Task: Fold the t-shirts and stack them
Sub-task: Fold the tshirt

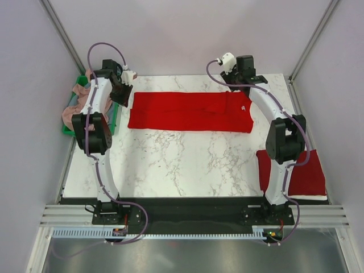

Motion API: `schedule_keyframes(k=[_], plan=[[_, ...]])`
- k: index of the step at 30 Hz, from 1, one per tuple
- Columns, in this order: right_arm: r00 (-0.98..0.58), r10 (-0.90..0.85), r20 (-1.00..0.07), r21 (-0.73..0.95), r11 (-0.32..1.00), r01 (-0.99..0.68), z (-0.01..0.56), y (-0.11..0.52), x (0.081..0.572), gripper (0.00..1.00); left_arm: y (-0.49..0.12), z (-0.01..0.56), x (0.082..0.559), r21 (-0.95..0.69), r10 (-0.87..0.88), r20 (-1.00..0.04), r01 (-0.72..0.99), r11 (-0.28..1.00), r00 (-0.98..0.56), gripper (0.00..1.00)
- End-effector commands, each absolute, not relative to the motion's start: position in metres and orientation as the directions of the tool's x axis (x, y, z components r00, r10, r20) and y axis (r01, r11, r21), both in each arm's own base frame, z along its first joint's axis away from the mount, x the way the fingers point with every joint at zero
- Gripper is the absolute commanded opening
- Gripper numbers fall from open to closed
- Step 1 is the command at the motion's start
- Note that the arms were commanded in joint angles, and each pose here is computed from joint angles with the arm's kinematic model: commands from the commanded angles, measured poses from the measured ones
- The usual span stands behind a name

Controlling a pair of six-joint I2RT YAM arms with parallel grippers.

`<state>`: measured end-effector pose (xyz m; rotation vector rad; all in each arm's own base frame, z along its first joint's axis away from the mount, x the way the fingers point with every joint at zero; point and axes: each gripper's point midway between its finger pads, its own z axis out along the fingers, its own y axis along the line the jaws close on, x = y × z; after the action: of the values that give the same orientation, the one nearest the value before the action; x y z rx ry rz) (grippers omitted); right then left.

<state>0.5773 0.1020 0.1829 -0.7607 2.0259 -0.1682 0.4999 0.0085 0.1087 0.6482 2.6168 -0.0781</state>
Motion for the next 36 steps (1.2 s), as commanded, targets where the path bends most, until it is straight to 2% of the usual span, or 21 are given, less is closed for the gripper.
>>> schedule_keyframes(k=[1,2,5,10,23,36], plan=[[-0.374,-0.539,-0.755,-0.302,0.792,-0.531,0.191,0.119,0.542,0.44,-0.001,0.124,0.496,0.020,0.421,-0.487,0.472,0.882,-0.766,0.29],[-0.399,-0.554,-0.730,-0.254,0.762,-0.595,0.171,0.126,0.527,0.44,-0.006,0.107,0.490,-0.021,0.419,-0.460,0.481,0.877,-0.783,0.24],[-0.441,-0.583,-0.682,-0.171,0.714,-0.679,0.138,0.138,0.507,0.43,-0.016,0.079,0.475,-0.088,0.421,-0.406,0.493,0.865,-0.811,0.20],[-0.477,-0.607,-0.636,-0.110,0.683,-0.722,0.109,0.142,0.496,0.44,-0.023,0.045,0.459,-0.154,0.414,-0.333,0.482,0.863,-0.847,0.13],[-0.506,-0.648,-0.569,-0.103,0.667,-0.738,0.066,0.138,0.512,0.43,-0.018,0.024,0.456,-0.155,0.408,-0.280,0.460,0.874,-0.869,0.12],[-0.516,-0.638,-0.571,-0.104,0.680,-0.726,0.049,0.137,0.523,0.40,-0.017,0.027,0.458,-0.133,0.417,-0.281,0.465,0.875,-0.864,0.12]])
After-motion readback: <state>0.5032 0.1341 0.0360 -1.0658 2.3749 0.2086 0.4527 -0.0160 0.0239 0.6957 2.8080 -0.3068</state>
